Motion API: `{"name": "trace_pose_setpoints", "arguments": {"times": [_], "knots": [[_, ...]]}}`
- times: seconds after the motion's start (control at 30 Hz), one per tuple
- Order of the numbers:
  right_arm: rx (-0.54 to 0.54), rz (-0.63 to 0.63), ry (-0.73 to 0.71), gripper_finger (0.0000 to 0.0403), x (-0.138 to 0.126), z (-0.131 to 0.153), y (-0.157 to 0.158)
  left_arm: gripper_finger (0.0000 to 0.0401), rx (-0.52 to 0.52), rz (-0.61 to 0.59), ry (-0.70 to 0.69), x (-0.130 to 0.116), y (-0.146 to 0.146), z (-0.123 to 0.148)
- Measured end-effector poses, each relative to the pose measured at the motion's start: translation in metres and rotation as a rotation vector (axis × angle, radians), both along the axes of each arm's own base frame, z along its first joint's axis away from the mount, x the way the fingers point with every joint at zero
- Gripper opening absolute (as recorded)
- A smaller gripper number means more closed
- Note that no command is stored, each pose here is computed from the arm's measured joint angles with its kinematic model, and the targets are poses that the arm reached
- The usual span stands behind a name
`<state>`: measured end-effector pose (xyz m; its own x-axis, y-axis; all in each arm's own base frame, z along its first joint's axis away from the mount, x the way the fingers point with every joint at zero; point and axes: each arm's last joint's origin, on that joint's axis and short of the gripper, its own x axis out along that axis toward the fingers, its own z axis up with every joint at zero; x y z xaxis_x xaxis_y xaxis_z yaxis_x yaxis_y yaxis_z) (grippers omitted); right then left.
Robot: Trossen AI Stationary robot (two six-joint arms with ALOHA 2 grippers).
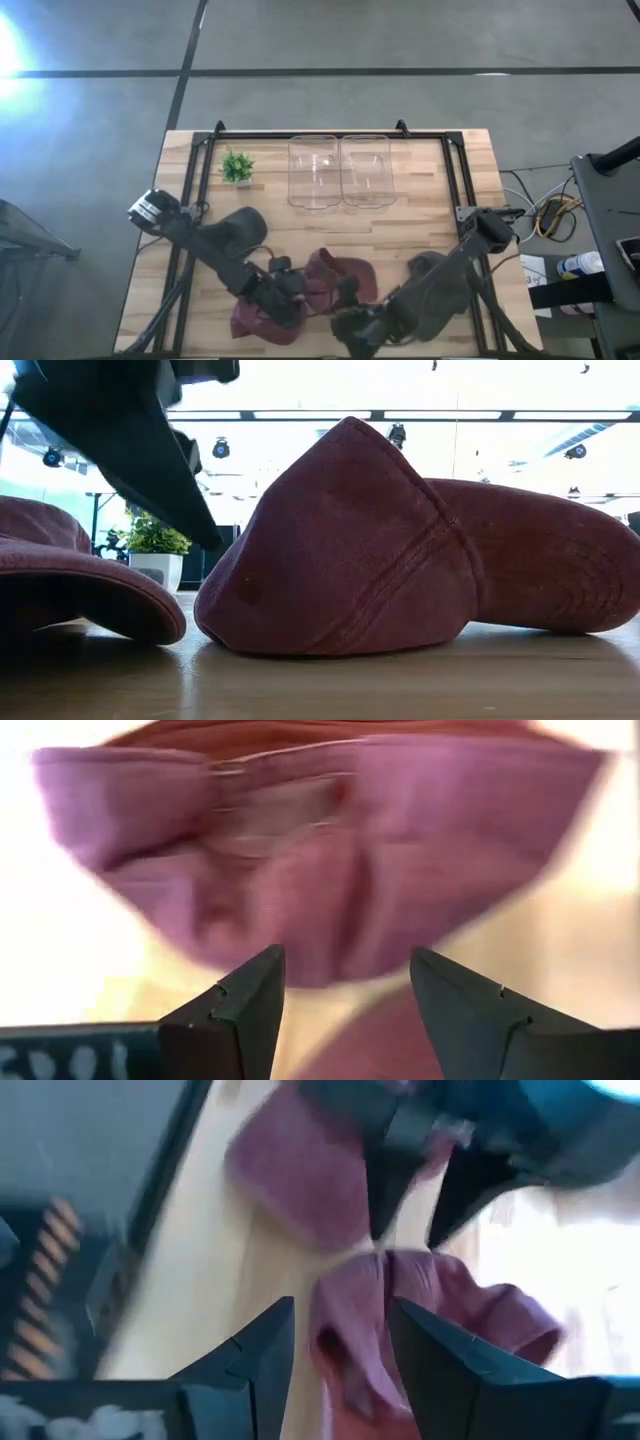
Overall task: Pick & Place hat
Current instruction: Put the right red cap into the right transparent bin
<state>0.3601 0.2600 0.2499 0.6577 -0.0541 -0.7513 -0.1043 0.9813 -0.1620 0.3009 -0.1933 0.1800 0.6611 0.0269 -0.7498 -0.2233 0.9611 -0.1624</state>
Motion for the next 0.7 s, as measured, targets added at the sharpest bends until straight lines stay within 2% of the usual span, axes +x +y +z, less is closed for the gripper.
{"name": "trace_pose_setpoints", "arguments": {"times": [0.1,0.23,0.37,0.5,0.7], "knots": [[0.163,-0.181,-0.008,0.0159,0.015,0.006,-0.019,0.0210,0.021,0.043,-0.028,0.002,0.008,-0.007],[0.270,-0.319,0.013,0.0149,0.024,0.002,-0.036,0.0210,-0.022,0.062,-0.069,0.002,0.014,-0.018],[0.301,-0.319,0.046,0.0132,0.025,-0.002,-0.039,0.0210,-0.062,0.088,-0.113,-0.002,0.019,-0.029],[0.315,-0.358,0.065,0.0114,0.026,-0.013,-0.038,0.0210,-0.060,0.140,-0.111,-0.008,0.028,-0.042],[0.397,-0.350,0.138,0.0095,0.041,-0.052,-0.026,0.0210,-0.094,0.178,-0.159,-0.003,0.038,-0.045]]}}
